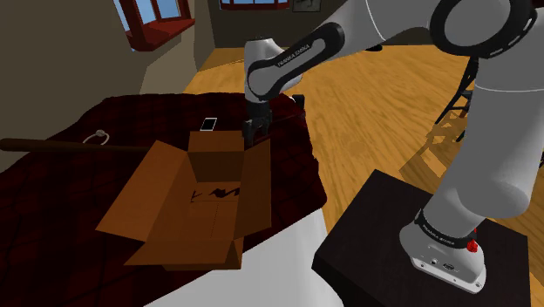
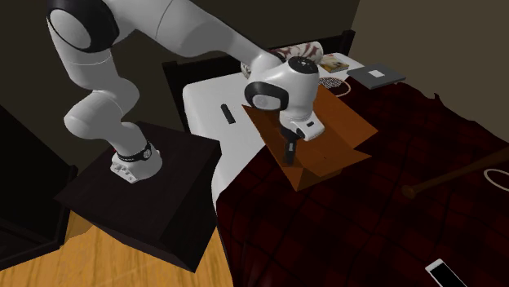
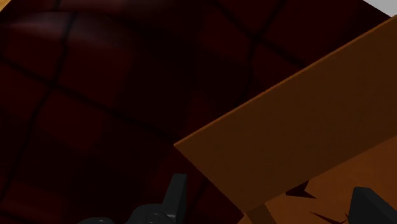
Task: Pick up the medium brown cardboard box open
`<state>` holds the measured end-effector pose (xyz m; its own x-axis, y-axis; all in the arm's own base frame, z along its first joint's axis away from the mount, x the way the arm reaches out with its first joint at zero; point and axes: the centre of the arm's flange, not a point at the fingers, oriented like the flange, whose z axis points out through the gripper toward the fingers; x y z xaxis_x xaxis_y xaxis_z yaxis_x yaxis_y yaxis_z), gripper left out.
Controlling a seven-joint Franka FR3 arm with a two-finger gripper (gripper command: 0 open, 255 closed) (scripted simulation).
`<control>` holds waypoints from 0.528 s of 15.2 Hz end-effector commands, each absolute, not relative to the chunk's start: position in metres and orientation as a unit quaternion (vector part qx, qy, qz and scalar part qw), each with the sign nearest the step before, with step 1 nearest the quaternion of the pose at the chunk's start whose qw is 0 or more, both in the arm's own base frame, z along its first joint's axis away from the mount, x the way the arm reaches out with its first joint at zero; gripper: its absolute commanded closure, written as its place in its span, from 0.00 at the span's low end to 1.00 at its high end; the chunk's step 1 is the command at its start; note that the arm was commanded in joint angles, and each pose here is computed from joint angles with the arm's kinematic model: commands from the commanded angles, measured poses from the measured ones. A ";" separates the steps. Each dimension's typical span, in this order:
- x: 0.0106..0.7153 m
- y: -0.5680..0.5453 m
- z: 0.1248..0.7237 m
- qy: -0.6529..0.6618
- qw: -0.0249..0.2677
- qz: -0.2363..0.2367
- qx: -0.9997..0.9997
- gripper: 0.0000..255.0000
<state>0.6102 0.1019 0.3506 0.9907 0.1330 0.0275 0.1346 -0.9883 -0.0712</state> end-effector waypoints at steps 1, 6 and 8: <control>0.631 0.110 0.334 -0.066 0.037 -0.011 -0.997 0.00; 0.673 0.123 0.304 -0.064 0.037 -0.011 -0.997 0.00; 0.673 0.123 0.294 -0.064 0.037 -0.011 -0.997 0.00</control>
